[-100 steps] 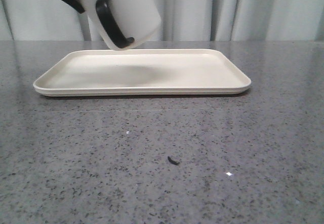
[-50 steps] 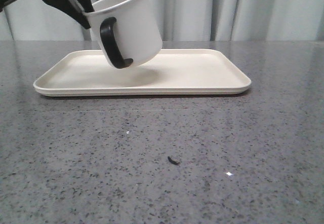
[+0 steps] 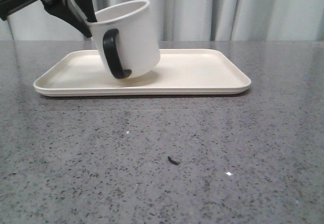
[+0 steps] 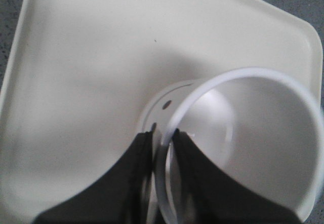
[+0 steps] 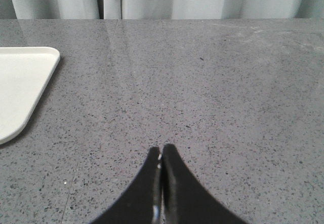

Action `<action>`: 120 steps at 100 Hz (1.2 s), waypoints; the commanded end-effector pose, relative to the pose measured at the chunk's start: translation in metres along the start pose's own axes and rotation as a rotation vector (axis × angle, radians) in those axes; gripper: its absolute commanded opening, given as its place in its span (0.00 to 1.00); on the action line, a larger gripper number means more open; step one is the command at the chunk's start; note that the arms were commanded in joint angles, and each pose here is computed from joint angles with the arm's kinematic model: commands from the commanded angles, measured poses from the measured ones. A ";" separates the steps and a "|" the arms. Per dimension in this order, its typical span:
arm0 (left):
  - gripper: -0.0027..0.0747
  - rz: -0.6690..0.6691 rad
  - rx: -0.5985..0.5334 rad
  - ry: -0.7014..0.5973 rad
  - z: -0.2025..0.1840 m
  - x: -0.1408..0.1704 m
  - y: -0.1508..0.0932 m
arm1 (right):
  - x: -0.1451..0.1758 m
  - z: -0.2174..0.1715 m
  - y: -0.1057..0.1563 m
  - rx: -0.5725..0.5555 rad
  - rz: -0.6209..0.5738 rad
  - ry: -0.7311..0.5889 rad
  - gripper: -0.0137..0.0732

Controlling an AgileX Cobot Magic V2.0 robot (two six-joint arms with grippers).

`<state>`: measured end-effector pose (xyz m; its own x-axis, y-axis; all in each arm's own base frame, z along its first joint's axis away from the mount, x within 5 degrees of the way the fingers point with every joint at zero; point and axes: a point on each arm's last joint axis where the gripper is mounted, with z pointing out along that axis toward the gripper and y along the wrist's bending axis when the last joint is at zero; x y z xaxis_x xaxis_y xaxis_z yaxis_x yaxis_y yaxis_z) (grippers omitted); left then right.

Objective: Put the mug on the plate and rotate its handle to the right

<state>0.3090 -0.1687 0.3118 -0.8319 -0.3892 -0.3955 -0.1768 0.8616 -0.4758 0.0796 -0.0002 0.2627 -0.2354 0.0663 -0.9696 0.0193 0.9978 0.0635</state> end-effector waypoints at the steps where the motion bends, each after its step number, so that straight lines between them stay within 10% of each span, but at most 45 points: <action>1: 0.32 -0.003 0.100 -0.089 -0.023 -0.009 -0.014 | -0.019 -0.001 0.000 0.002 -0.009 -0.109 0.08; 44: 0.43 0.064 0.104 -0.165 -0.045 -0.012 -0.015 | -0.019 -0.001 0.000 0.002 -0.009 -0.111 0.08; 82: 0.42 0.514 0.038 -0.473 -0.124 0.010 -0.031 | -0.029 -0.006 0.002 -0.008 -0.010 -0.115 0.08; 120: 0.13 0.736 -0.010 -0.582 -0.147 0.056 -0.010 | -0.043 -0.004 0.012 -0.107 -0.045 -0.007 0.08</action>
<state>0.2018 -0.1612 0.3996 -0.4299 0.1727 -0.8862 0.2608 0.9634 0.0613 0.0804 0.0082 0.2864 -0.2992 0.0364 -0.9535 -0.0803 0.9948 0.0632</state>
